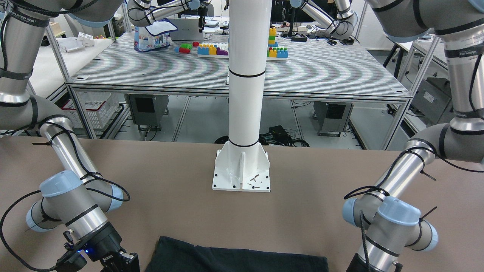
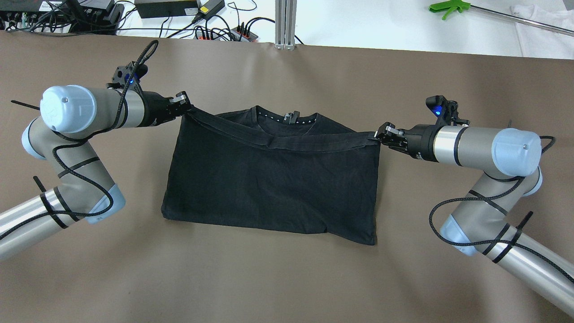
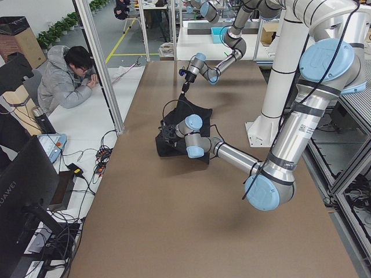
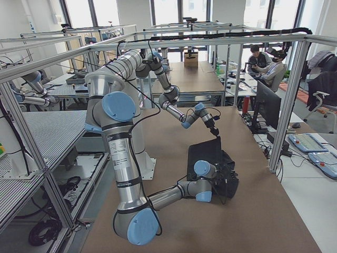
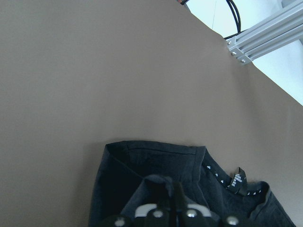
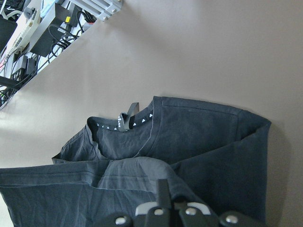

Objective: Fold clothes
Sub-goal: 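Carry the hem with both grippers past the collar and lay it down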

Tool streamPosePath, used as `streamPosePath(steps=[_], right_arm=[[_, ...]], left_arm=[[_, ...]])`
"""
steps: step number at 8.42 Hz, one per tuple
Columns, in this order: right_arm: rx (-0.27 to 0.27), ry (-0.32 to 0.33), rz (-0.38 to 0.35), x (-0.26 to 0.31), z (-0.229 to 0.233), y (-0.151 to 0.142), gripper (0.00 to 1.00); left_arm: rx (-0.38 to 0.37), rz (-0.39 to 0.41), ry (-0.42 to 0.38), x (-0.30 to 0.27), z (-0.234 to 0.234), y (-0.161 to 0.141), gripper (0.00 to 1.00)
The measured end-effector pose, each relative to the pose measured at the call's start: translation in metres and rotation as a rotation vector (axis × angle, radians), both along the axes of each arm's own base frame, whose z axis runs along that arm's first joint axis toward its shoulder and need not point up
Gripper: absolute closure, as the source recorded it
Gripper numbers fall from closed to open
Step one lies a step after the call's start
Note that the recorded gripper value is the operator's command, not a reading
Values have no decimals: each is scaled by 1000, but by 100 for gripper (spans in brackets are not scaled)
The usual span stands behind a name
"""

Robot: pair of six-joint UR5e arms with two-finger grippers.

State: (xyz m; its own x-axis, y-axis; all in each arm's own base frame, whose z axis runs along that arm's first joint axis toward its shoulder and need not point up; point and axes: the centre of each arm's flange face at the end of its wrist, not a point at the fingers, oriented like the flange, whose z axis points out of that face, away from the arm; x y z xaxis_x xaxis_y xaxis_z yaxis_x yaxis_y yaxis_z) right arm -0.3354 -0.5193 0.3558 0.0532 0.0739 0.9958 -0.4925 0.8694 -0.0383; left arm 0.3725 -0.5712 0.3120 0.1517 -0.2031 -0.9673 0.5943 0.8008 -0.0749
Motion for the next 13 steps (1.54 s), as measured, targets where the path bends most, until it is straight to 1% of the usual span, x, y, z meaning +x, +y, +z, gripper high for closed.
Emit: streamPosePath(steps=[3,5,10,13], right_arm=[[-22,26,37,14,-6,-19,100],[-26,44,59,22,-12,-31,100],[-37,82,89,21,-6,-44,100],[-37,83,91,20,-5,-46,100]], left_arm=[[-11,-6,-10,2,1,-8,100],[-18,-14,-17,3,2,-17,100],[-30,-35,-37,-9,12,-32,100],[-32,-38,-40,-9,14,-33,100]])
